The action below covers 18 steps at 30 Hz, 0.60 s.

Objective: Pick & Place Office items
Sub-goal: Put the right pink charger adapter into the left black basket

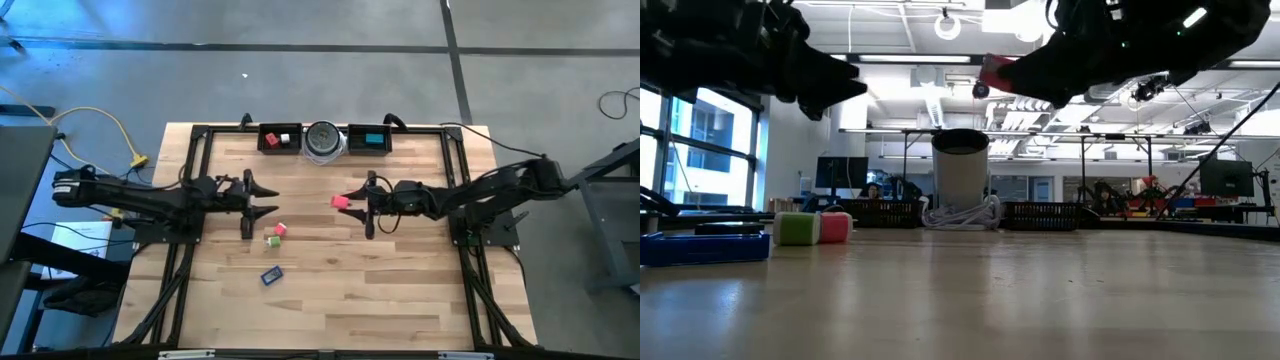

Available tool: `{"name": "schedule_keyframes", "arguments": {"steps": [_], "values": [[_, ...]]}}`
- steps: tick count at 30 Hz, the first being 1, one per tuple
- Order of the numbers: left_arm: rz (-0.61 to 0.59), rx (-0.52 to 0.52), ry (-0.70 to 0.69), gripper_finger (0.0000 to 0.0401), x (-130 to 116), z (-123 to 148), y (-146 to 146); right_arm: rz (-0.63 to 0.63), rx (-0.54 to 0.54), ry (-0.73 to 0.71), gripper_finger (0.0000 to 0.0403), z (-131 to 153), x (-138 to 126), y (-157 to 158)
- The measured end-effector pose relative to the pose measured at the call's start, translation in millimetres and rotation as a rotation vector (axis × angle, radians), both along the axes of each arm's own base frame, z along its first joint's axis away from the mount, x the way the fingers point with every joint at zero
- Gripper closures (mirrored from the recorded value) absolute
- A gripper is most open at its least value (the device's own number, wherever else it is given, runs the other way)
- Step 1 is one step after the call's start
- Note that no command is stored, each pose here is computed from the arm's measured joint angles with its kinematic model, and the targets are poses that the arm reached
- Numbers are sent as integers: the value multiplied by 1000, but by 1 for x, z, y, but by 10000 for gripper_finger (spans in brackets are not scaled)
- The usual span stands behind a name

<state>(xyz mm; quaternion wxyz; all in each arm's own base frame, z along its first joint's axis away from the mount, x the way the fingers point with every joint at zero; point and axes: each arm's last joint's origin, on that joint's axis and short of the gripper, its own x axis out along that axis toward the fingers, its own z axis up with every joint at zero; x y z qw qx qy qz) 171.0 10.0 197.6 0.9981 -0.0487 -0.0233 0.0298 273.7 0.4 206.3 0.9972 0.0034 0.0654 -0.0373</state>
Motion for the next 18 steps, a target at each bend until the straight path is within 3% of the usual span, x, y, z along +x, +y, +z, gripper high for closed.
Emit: {"name": "schedule_keyframes", "arguments": {"steps": [12, 18], "values": [[21, -97, 8, 200, 14, -11, 4, 49, -29, 48, 258, 0, 39, 0], [-46, -97, 16, 200, 25, -7, 3, 99, -18, 74, 258, 3, 58, -7]]}}
